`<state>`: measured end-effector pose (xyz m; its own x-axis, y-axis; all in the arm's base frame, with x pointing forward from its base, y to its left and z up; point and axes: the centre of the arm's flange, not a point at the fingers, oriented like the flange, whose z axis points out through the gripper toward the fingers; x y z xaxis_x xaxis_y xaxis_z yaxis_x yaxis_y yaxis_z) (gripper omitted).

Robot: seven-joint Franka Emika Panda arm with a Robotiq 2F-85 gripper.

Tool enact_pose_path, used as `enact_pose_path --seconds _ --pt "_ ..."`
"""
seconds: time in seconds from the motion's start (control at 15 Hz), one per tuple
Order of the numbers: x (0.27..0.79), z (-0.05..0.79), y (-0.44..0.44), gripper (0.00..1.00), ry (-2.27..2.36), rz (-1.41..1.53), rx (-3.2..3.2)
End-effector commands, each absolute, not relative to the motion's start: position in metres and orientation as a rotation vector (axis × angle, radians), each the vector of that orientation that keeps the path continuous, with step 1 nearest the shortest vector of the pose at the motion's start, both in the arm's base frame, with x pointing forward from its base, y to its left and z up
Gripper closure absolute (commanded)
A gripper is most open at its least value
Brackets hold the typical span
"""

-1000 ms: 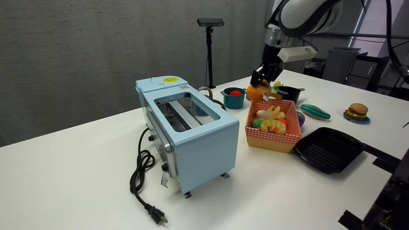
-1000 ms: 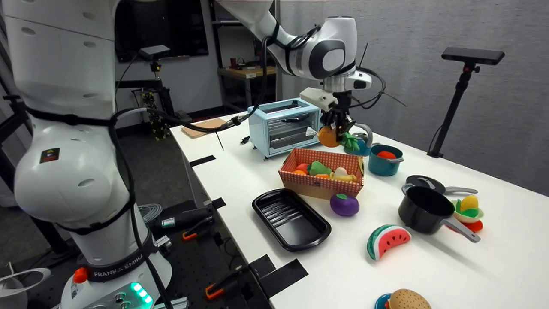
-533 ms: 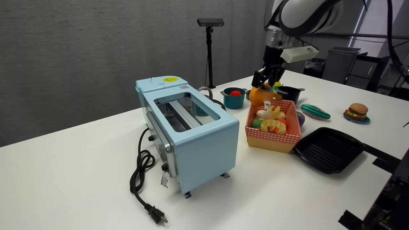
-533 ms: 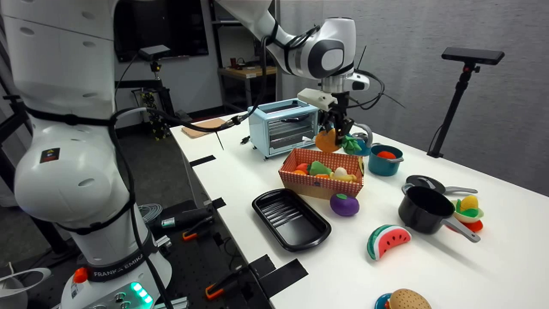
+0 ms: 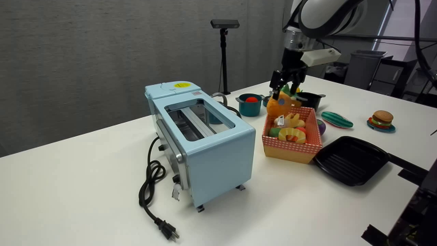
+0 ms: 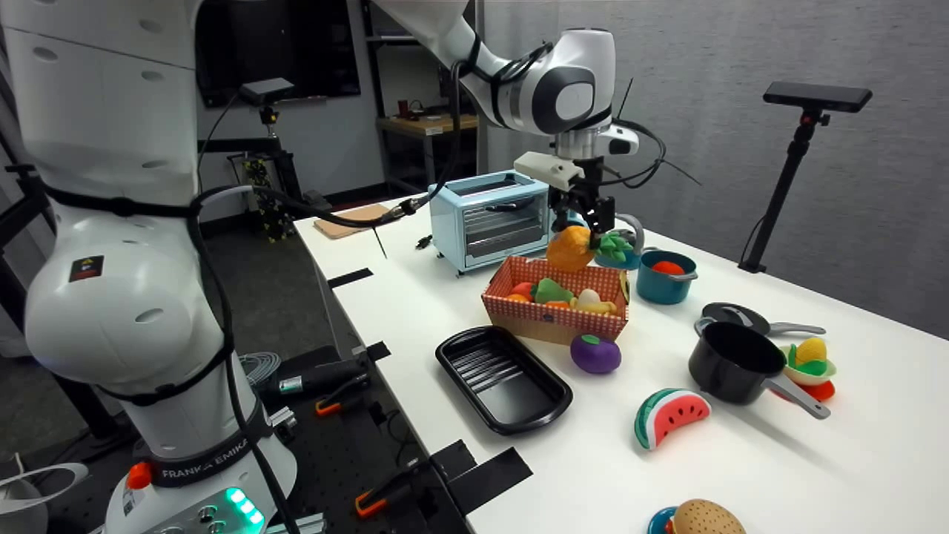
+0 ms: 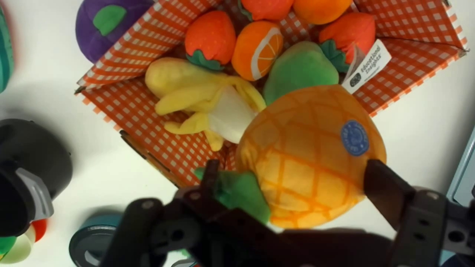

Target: Put the orange plush in the basket

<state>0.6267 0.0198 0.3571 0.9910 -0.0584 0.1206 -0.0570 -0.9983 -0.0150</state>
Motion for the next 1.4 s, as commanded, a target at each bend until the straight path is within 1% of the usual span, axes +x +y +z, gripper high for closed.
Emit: enact_pose_path --seconds 0.0,0.33,0.4,0.6,1.13,1.33 --pt "0.617 0.367 0.019 0.00 0.074 -0.173 -3.134" --pt "0.616 0.367 0.019 0.00 0.088 -0.173 -3.137" --pt "0.627 0.357 0.019 0.00 0.091 -0.188 -3.124" --pt "0.626 0.357 0.019 0.00 0.092 -0.187 -3.125" --pt "0.632 0.352 0.020 0.00 0.105 -0.277 -3.105" --pt "0.630 0.354 0.017 0.00 0.101 -0.227 -3.142"
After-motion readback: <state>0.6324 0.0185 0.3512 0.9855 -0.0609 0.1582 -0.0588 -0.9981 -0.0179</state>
